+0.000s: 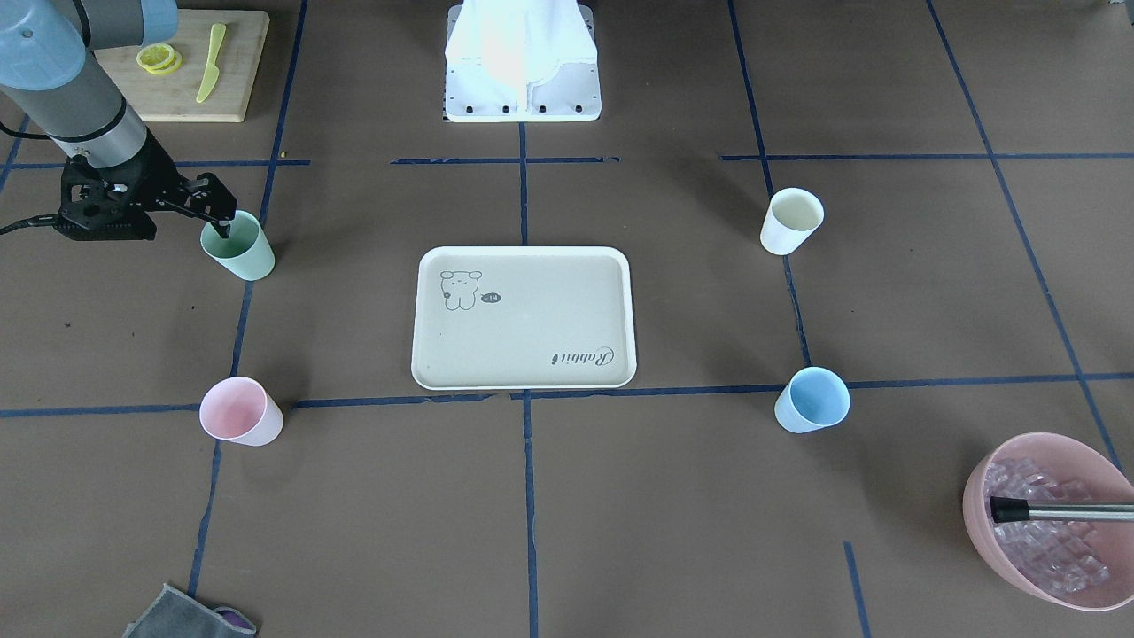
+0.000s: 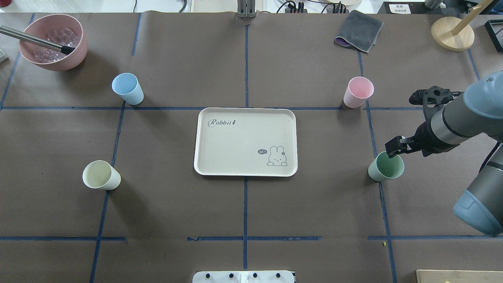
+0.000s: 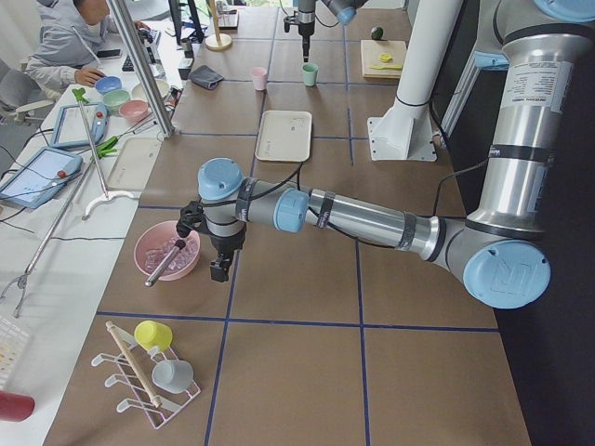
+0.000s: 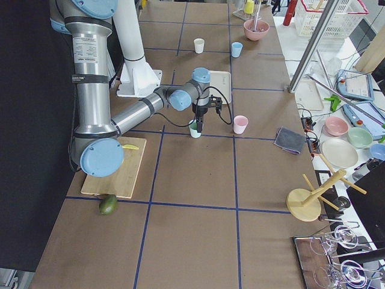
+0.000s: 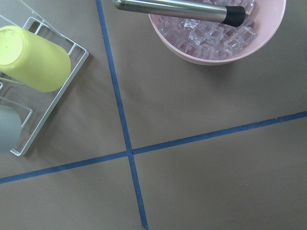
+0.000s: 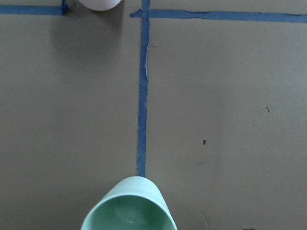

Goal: Place all cups on tray

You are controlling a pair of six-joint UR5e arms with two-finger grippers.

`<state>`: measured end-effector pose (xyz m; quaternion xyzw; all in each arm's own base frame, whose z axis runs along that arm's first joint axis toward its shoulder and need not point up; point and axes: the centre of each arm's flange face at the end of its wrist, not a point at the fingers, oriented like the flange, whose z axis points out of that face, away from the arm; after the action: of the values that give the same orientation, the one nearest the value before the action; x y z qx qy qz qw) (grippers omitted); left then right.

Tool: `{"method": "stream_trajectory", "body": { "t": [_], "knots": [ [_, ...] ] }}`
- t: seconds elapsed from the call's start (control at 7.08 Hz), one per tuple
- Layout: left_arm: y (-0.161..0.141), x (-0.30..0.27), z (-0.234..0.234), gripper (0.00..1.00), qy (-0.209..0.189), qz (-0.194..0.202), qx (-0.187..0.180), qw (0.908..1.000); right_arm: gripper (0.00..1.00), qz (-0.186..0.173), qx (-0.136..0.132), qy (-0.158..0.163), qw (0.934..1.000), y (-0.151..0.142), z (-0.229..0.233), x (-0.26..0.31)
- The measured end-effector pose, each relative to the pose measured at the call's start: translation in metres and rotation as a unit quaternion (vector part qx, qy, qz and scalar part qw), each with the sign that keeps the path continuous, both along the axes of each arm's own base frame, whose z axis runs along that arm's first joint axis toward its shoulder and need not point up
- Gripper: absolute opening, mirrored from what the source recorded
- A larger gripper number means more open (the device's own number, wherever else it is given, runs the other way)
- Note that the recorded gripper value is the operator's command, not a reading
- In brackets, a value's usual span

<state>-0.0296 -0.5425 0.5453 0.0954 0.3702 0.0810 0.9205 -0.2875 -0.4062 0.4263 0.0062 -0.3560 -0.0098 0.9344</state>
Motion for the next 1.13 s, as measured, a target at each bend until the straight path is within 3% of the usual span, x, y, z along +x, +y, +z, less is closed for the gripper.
{"method": "stream_trajectory", "body": {
  "t": [0.14, 0.28, 0.42, 0.71, 1.13],
  "knots": [
    [0.000, 0.000, 0.000, 0.99, 0.000, 0.000, 0.000, 1.0000, 0.82, -0.007, -0.003, 0.006, 0.9999, 0.003, 0.007, -0.008],
    [0.001, 0.000, 0.001, 0.99, 0.000, 0.001, 0.000, 1.0000, 0.36, -0.013, -0.004, 0.012, 0.9998, 0.005, 0.012, -0.016],
    [0.001, 0.000, 0.002, 0.99, 0.000, 0.002, 0.000, 1.0000, 0.17, -0.017, -0.004, 0.016, 0.9997, 0.006, 0.015, -0.021],
    [0.002, 0.000, 0.002, 0.99, 0.000, 0.002, 0.003, 1.0000, 0.04, -0.019, -0.003, 0.016, 0.9997, 0.006, 0.014, -0.025],
    [0.002, 0.000, 0.001, 0.99, 0.001, 0.001, 0.010, 0.9999, 0.00, -0.019, -0.001, 0.010, 0.9998, 0.007, 0.008, -0.024]
  ]
}}
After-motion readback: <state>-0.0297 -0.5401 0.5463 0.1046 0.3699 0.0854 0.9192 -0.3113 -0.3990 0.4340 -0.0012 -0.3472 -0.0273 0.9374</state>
